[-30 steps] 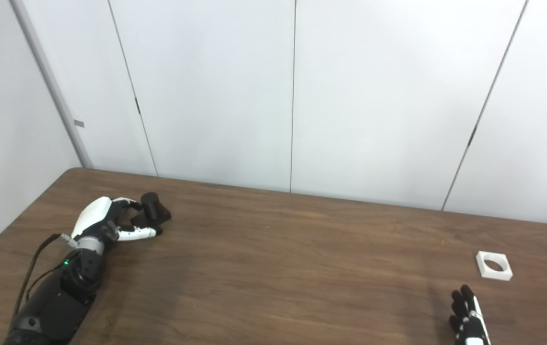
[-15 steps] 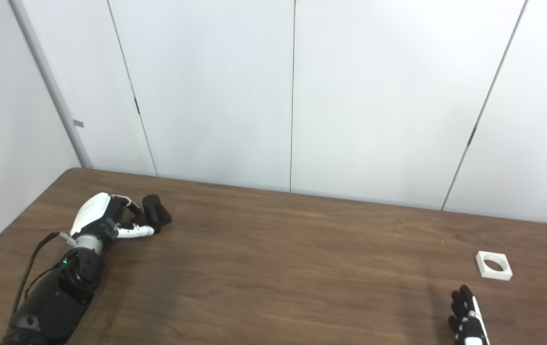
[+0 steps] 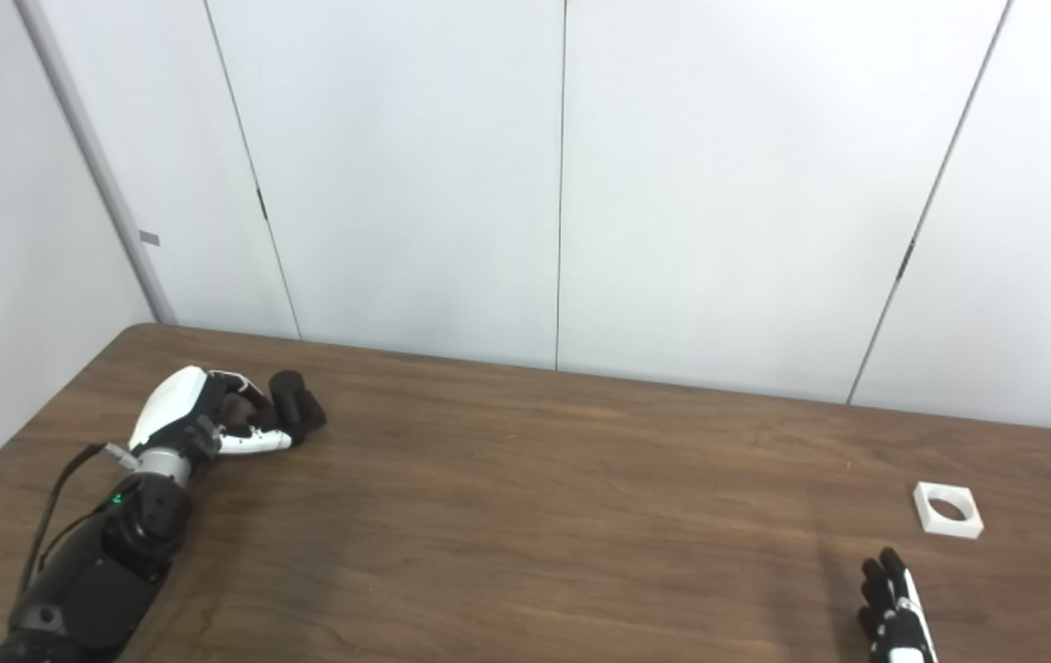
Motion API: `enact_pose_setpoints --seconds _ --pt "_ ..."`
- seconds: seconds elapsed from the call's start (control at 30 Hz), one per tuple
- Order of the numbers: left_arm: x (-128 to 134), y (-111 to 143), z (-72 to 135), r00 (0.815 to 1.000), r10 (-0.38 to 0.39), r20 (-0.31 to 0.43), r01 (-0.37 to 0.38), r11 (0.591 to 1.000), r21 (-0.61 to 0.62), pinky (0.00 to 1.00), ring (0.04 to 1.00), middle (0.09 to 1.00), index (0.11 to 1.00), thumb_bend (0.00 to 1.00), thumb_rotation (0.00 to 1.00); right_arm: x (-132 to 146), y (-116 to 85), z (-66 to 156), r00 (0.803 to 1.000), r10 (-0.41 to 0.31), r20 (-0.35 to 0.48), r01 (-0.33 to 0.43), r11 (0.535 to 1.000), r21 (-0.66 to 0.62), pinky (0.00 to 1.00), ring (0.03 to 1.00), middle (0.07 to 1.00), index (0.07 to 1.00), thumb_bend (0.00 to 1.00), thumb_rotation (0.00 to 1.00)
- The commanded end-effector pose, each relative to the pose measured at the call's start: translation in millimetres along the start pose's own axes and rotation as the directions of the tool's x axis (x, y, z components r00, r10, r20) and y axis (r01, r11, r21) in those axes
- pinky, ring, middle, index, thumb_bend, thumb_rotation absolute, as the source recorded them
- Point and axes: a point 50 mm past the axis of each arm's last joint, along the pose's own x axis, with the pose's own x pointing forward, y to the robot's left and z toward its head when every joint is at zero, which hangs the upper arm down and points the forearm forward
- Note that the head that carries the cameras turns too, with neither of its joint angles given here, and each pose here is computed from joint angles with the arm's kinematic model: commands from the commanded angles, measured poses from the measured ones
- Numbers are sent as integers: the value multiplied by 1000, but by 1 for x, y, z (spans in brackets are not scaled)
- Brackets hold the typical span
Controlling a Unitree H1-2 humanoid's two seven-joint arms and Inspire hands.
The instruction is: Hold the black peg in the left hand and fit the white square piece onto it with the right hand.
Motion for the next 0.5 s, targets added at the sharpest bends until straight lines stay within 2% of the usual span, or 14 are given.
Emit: enact_pose_setpoints --seconds 0.0,0.17,0.47 --pt "-3 9 7 1000 -1 31 1 1000 -1 797 865 766 485 520 46 -12 5 -7 1000 -2 -30 3 1000 17 1000 1000 985 1000 509 1000" --pt "-21 4 17 996 -30 82 30 1000 5 787 852 761 486 520 45 -11 5 -6 1000 -3 -29 3 1000 14 1000 995 983 1000 509 1000" --pt "-52 -10 42 981 -94 167 92 996 21 883 903 795 487 519 47 -8 7 -7 1000 -10 -27 11 1000 13 1000 984 969 998 517 1000"
